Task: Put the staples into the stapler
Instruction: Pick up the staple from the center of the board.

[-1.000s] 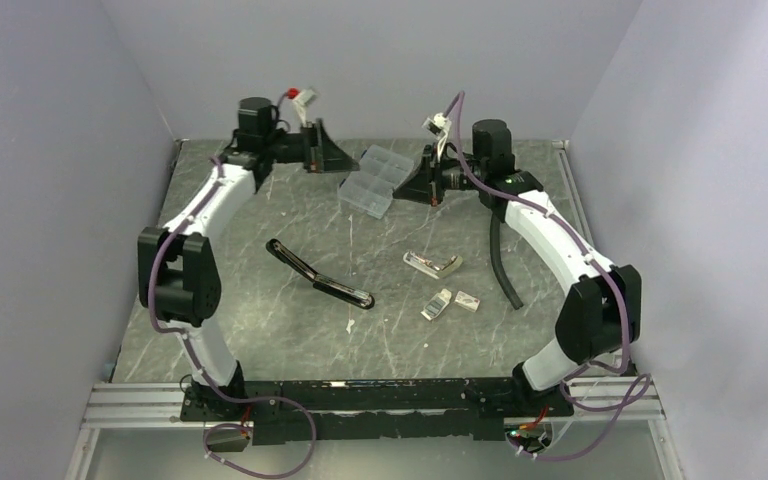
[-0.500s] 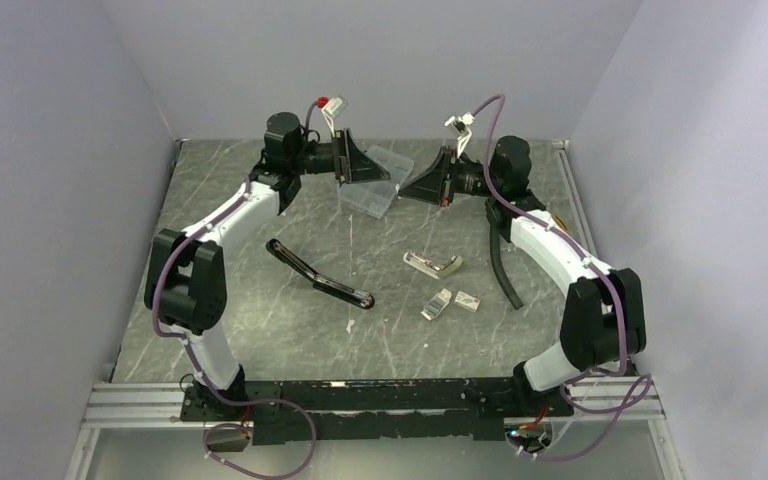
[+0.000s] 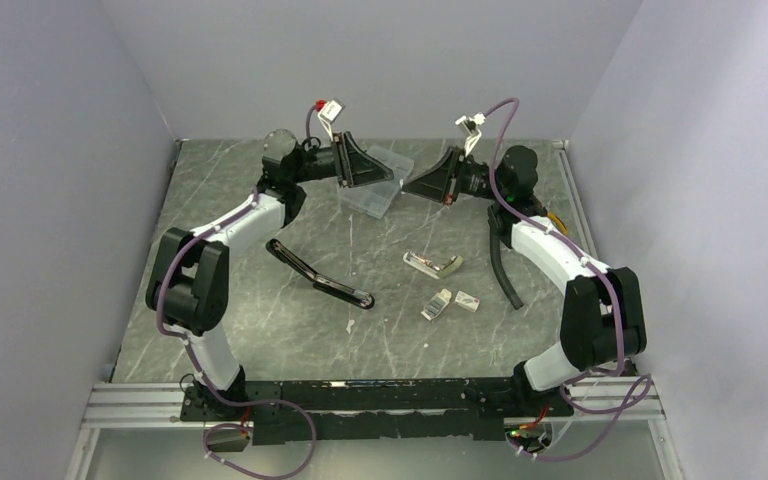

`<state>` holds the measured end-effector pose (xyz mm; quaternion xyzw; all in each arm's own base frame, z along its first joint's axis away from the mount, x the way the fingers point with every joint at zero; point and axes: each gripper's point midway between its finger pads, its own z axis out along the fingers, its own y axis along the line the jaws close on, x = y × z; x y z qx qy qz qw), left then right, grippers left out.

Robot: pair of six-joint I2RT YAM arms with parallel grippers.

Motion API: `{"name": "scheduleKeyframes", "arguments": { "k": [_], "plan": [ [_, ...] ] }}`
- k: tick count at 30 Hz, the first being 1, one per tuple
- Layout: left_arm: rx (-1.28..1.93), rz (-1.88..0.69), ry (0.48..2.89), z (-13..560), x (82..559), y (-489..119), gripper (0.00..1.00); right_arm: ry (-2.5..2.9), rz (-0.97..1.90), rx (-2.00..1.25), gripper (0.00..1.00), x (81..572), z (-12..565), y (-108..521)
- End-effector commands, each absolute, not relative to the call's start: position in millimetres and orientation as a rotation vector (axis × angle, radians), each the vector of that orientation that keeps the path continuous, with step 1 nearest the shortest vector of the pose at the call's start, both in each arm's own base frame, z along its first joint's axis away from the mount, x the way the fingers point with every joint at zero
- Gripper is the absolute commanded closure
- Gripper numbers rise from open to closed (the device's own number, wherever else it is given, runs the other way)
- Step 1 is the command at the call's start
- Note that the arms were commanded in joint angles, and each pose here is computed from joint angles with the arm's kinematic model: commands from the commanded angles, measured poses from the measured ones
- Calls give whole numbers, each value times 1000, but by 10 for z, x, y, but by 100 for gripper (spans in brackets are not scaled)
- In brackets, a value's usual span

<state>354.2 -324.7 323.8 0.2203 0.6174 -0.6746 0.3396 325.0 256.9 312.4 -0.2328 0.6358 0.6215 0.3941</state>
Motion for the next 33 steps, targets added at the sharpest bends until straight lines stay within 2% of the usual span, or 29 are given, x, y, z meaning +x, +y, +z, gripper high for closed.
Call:
{"name": "scheduleKeyframes", "arguments": {
  "k": [1, 21, 33],
  "plan": [
    [627, -1754, 1476, 3502, 3408, -3247, 52, 1531, 1557, -585, 100, 3267, 3302, 2539],
    [637, -1769, 1434, 3485, 3415, -3409, 55, 1514, 1569, -563, 100, 3273, 3292, 2533],
    [665, -1793, 1410, 3536, 3388, -3457, 71, 1526, 1557, -564, 100, 3286, 3247, 2533]
  ]
}}
